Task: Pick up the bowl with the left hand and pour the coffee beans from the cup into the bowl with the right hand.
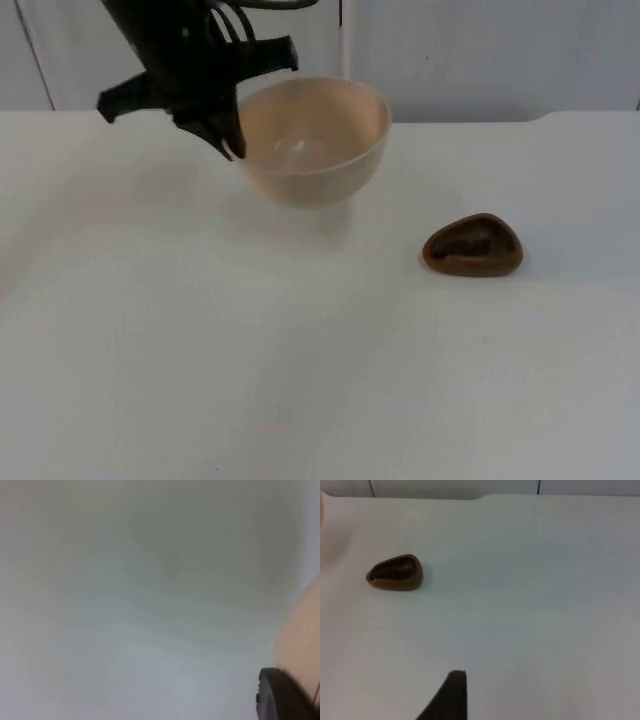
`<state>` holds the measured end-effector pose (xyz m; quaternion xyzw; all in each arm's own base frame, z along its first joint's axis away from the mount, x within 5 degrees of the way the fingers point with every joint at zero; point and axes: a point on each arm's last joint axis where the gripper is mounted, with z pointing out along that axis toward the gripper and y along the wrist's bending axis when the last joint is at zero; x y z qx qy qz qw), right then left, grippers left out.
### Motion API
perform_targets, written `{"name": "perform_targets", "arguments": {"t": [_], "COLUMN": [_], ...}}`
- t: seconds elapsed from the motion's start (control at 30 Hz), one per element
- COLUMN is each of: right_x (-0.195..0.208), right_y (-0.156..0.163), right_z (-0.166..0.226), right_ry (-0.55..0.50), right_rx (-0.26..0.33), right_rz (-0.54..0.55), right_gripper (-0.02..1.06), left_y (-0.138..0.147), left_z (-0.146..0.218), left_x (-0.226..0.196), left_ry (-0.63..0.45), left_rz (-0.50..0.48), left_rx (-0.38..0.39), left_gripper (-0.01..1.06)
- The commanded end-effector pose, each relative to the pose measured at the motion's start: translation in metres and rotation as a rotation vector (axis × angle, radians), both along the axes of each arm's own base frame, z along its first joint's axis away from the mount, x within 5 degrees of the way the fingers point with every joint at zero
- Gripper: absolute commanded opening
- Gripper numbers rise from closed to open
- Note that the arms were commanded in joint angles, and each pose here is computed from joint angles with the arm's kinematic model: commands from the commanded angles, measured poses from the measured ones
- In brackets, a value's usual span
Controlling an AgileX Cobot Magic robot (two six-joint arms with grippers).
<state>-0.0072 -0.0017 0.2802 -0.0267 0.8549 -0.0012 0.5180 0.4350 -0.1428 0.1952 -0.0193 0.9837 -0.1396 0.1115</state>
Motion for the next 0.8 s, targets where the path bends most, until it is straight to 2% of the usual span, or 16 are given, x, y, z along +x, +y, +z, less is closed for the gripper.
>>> {"name": "perform_targets", "arguments": {"t": [0.0,0.47,0.77], "right_x": [0.0,0.0,0.0], "right_y": [0.0,0.0,0.0], "right_z": [0.0,0.0,0.0], "right_ry": [-0.006,-0.006,-0.006], "right_rx": [0.003,0.003,0.001], "right_rz": [-0.003,-0.003,-0.004], "right_gripper": [1.05,1.05,1.05], "left_y": [0.003,0.019,0.011], "left_z": [0.014,0.03,0.029], "left_x": [-0.009,-0.066,-0.115], "left_ry": [0.004,-0.02,-0.035], "left_rz": [-0.013,-0.039,-0.171], "left_rx": [0.025,0.025,0.042], "left_gripper": [0.0,0.0,0.0]}}
